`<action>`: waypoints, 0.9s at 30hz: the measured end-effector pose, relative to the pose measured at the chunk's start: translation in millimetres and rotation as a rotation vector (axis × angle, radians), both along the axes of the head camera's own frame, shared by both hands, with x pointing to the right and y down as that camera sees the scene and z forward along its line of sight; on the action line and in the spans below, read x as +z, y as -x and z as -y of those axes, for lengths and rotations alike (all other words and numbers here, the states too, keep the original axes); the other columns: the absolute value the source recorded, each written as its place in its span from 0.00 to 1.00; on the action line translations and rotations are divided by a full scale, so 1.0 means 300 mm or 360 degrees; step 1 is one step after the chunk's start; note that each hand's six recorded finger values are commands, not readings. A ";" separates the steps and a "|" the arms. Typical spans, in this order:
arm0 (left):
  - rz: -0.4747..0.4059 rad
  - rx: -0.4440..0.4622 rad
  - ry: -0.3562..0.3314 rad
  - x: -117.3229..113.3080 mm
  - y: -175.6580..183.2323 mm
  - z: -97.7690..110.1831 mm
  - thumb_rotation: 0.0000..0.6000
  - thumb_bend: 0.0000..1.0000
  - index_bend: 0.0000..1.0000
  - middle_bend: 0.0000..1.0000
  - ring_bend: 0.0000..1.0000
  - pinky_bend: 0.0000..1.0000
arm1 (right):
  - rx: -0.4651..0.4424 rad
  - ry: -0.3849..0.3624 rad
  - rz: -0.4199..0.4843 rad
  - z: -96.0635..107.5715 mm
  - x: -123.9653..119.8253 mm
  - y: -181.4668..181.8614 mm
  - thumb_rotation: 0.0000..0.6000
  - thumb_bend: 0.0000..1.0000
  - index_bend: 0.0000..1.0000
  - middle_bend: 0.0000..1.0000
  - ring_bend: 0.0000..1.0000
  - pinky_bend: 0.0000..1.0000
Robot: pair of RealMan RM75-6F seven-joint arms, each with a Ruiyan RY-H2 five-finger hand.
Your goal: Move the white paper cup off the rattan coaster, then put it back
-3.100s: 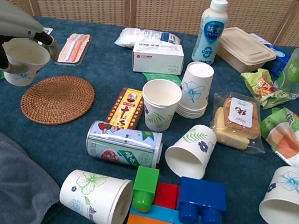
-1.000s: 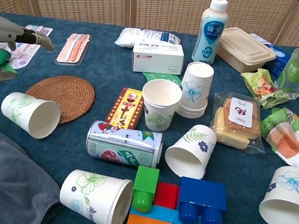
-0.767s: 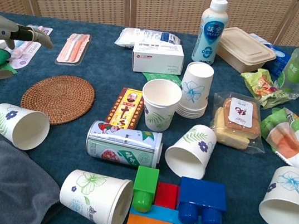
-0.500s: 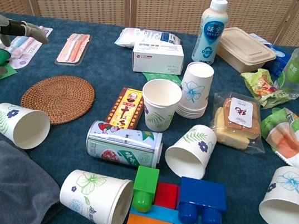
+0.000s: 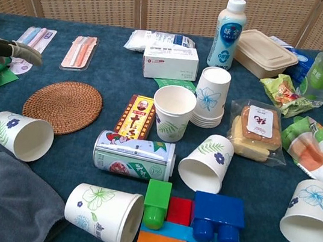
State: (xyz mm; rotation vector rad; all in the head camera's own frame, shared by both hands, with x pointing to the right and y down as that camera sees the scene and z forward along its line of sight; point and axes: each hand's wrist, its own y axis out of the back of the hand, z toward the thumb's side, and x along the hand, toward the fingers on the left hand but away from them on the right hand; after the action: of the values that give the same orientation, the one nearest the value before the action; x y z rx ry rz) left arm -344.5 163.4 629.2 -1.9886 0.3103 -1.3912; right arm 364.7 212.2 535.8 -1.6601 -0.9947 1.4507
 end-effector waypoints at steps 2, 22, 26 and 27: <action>0.0000 0.0023 0.0021 0.006 0.006 -0.014 1.00 0.45 0.00 0.00 0.00 0.15 | -0.0001 -0.0002 -0.0002 0.000 -0.002 0.002 1.00 0.45 0.00 0.00 0.00 0.00; 0.0037 0.0104 0.0178 0.072 0.040 -0.096 1.00 0.45 0.03 0.00 0.00 0.10 | 0.0017 -0.0015 -0.0020 -0.019 -0.021 0.005 1.00 0.45 0.00 0.00 0.00 0.00; 0.0040 0.0095 0.0175 0.089 0.035 -0.101 1.00 0.45 0.06 0.00 0.00 0.11 | 0.0017 -0.0016 -0.0017 -0.021 -0.022 0.005 1.00 0.45 0.00 0.00 0.00 0.00; 0.0039 0.0090 0.0172 0.092 0.033 -0.101 1.00 0.45 0.06 0.00 0.00 0.11 | 0.0018 -0.0015 -0.0016 -0.022 -0.022 0.004 1.00 0.45 0.00 0.00 0.00 0.00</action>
State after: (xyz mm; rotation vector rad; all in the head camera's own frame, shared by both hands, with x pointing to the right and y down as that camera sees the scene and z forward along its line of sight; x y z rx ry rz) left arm -354.3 193.7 656.9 -2.0497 0.1694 -1.4221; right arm 363.4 218.7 529.1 -1.6410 -1.0057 1.4583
